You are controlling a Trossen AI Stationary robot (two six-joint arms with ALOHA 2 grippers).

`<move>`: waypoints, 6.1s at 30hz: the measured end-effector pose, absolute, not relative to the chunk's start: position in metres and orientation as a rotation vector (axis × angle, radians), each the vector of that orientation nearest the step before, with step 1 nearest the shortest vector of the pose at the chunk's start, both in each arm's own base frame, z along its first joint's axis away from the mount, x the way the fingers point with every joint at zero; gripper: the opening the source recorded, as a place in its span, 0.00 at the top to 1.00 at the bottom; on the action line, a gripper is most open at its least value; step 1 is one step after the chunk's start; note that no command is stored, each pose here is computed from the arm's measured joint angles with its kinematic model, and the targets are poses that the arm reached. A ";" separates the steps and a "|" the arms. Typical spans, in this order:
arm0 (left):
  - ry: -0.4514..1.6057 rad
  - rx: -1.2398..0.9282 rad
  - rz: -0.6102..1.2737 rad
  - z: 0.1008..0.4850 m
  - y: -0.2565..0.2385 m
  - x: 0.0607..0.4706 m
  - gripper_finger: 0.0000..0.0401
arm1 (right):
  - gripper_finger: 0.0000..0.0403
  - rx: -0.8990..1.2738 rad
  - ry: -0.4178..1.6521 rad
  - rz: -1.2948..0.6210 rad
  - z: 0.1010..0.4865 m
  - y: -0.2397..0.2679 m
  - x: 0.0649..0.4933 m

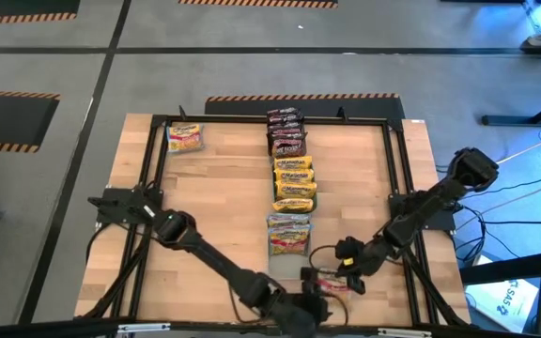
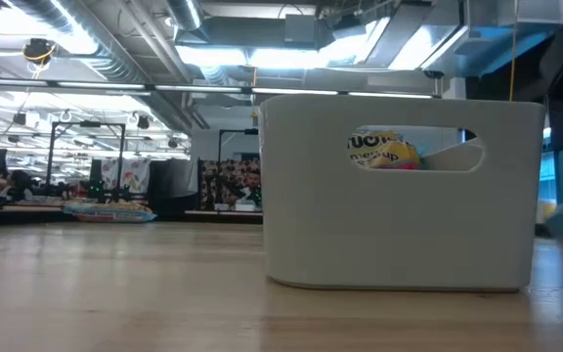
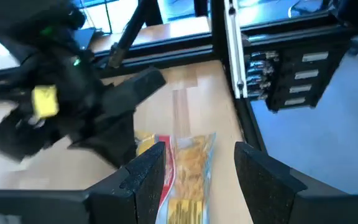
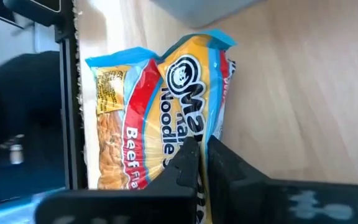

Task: Sort Maruchan noodles
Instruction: Put the blue noodle pack into the gray bin

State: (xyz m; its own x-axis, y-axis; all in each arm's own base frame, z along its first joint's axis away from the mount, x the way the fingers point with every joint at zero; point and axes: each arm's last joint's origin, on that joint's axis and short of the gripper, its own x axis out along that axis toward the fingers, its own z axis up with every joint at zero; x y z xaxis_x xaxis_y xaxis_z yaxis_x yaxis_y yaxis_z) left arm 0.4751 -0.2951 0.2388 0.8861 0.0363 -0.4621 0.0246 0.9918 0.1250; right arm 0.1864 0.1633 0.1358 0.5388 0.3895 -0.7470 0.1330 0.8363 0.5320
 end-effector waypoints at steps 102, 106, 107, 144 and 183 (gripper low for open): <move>0.654 -0.305 0.052 0.178 -0.331 0.419 0.54 | 0.27 0.437 0.991 -0.103 0.154 0.194 0.184; 0.616 -0.348 0.180 0.160 -0.321 0.428 0.54 | 0.27 0.436 0.967 -0.119 0.154 0.194 0.184; 0.611 -0.368 0.198 0.158 -0.317 0.431 0.54 | 0.27 0.439 0.967 -0.122 0.154 0.194 0.184; 0.560 -0.318 0.180 0.152 -0.308 0.445 0.54 | 0.27 0.802 1.024 -0.090 0.146 0.216 0.198; 0.515 -0.240 0.015 0.139 -0.326 0.449 0.54 | 0.27 0.373 0.863 0.172 0.170 0.267 0.191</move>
State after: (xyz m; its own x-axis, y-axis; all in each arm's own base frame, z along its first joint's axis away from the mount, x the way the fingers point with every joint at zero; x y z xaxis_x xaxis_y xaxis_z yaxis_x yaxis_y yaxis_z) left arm 0.4486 -0.3258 0.1390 0.8708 -0.0460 -0.4895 -0.0744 0.9718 -0.2236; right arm 0.1912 0.2668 0.1701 0.6412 0.2965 -0.7078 0.0017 0.9218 0.3877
